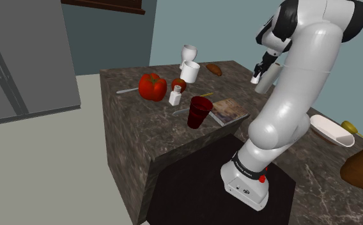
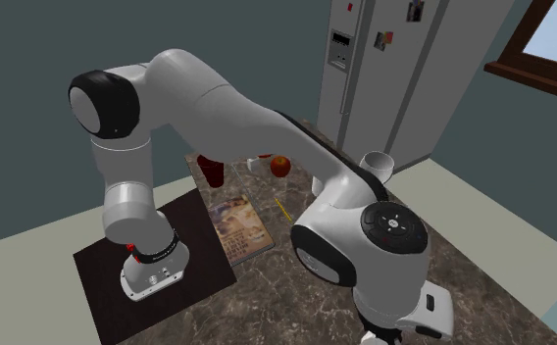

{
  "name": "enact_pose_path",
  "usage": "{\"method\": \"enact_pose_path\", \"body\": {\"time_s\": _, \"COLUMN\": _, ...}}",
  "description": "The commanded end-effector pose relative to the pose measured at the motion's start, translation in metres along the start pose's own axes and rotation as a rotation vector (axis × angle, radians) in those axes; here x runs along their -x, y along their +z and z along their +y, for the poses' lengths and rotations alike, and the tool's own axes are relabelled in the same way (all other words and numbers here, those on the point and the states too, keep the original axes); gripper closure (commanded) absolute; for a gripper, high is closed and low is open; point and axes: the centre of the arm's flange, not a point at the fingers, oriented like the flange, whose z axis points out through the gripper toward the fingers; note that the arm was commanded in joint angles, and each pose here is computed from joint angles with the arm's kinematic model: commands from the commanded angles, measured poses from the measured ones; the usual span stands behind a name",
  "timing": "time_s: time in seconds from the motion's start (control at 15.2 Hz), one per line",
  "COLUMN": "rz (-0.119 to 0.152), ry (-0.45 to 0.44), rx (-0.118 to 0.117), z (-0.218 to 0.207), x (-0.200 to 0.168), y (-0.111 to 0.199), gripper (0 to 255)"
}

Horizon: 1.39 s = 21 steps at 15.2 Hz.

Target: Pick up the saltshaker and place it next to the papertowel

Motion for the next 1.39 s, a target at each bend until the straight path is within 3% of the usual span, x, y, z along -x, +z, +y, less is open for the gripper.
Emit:
{"method": "enact_pose_path", "body": {"time_s": 0.0, "rz": 0.001, "ry": 0.000, "rx": 0.000, "z": -0.001, "x": 0.002, "y": 0.010, "gripper": 255}}
{"method": "enact_pose_path", "body": {"time_s": 0.2, "rz": 0.001, "ry": 0.000, "rx": 0.000, "z": -0.003, "x": 0.004, "y": 0.023, "gripper": 255}}
{"method": "enact_pose_path", "body": {"time_s": 0.66, "rz": 0.001, "ry": 0.000, "rx": 0.000, "z": -0.003, "x": 0.004, "y": 0.023, "gripper": 255}}
{"method": "enact_pose_path", "body": {"time_s": 0.73, "rz": 0.001, "ry": 0.000, "rx": 0.000, "z": -0.003, "x": 0.004, "y": 0.023, "gripper": 0}}
{"method": "enact_pose_path", "body": {"time_s": 1.06, "rz": 0.001, "ry": 0.000, "rx": 0.000, "z": -0.003, "x": 0.004, "y": 0.023, "gripper": 0}}
{"method": "enact_pose_path", "body": {"time_s": 1.32, "rz": 0.001, "ry": 0.000, "rx": 0.000, "z": -0.003, "x": 0.004, "y": -0.027, "gripper": 0}}
